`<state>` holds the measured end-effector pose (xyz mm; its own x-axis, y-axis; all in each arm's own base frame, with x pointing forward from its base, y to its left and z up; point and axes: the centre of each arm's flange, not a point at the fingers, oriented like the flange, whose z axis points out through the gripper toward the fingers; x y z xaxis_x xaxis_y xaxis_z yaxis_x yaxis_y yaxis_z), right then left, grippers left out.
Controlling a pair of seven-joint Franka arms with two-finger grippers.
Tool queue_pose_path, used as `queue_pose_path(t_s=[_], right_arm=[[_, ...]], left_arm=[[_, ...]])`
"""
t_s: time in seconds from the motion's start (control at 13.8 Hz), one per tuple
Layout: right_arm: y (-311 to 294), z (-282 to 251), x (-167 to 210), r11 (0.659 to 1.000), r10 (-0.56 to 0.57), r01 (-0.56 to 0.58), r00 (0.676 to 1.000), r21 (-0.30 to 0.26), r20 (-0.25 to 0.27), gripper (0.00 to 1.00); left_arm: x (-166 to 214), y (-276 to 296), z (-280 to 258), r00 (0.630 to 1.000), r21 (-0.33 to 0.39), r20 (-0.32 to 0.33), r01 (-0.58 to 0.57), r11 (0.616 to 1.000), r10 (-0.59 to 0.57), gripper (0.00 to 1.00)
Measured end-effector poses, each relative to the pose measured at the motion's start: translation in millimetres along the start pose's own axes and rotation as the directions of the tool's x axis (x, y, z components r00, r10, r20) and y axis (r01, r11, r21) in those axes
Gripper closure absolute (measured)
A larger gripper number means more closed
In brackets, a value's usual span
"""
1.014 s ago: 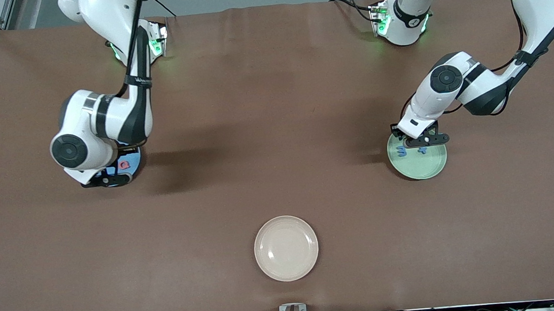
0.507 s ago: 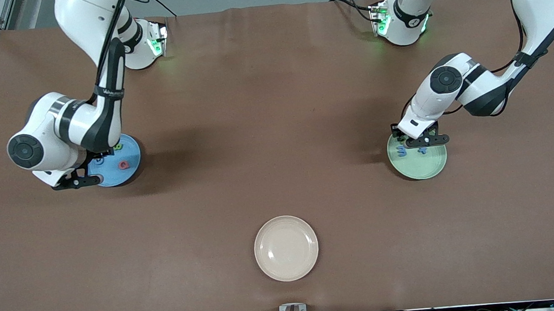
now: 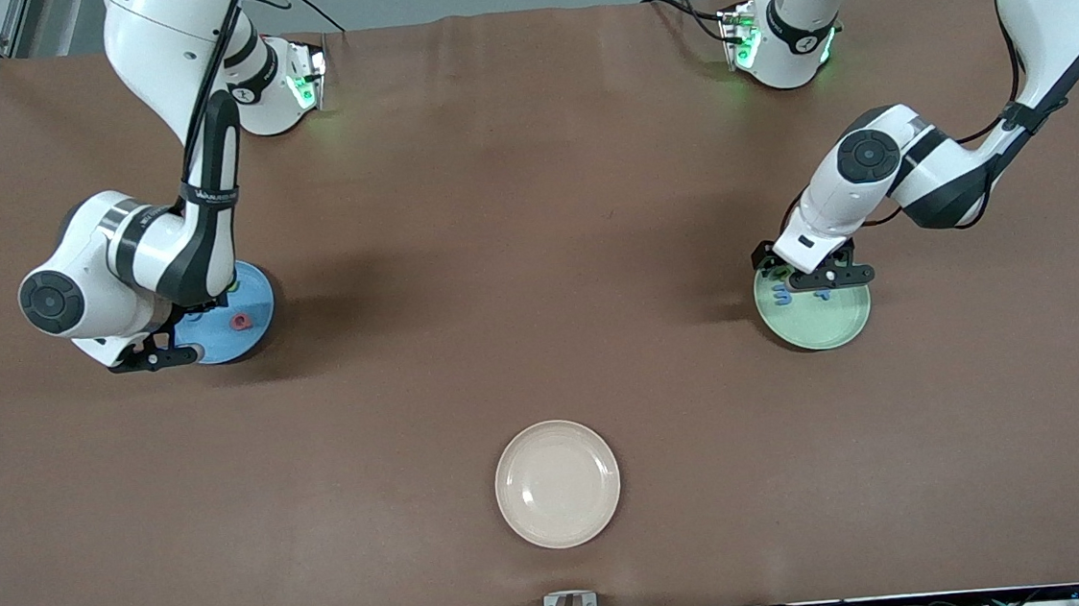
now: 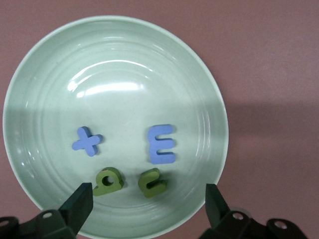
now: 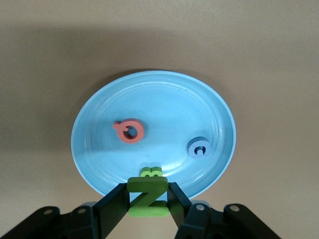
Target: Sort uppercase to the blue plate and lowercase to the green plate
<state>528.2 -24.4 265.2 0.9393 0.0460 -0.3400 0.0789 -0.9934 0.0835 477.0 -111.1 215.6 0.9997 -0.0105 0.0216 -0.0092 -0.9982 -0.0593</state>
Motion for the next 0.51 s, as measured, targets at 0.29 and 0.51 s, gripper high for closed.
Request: queue_pose_path(t_s=[0.29, 0.51], right_arm=[[-0.1, 0.2, 0.0, 1.0, 0.0, 0.0, 1.0, 0.001, 0.0, 0.59], [-0.2, 0.2, 0.0, 1.0, 0.0, 0.0, 1.0, 0.001, -0.001, 0.59]], left_arm=[[5.1, -2.4, -2.5, 1.0, 0.0, -0.008, 0.008, 1.0, -0.008, 0.0], [10.3, -7.3, -2.4, 1.0, -0.001, -0.011, 0.021, 1.0, -0.021, 0.0]])
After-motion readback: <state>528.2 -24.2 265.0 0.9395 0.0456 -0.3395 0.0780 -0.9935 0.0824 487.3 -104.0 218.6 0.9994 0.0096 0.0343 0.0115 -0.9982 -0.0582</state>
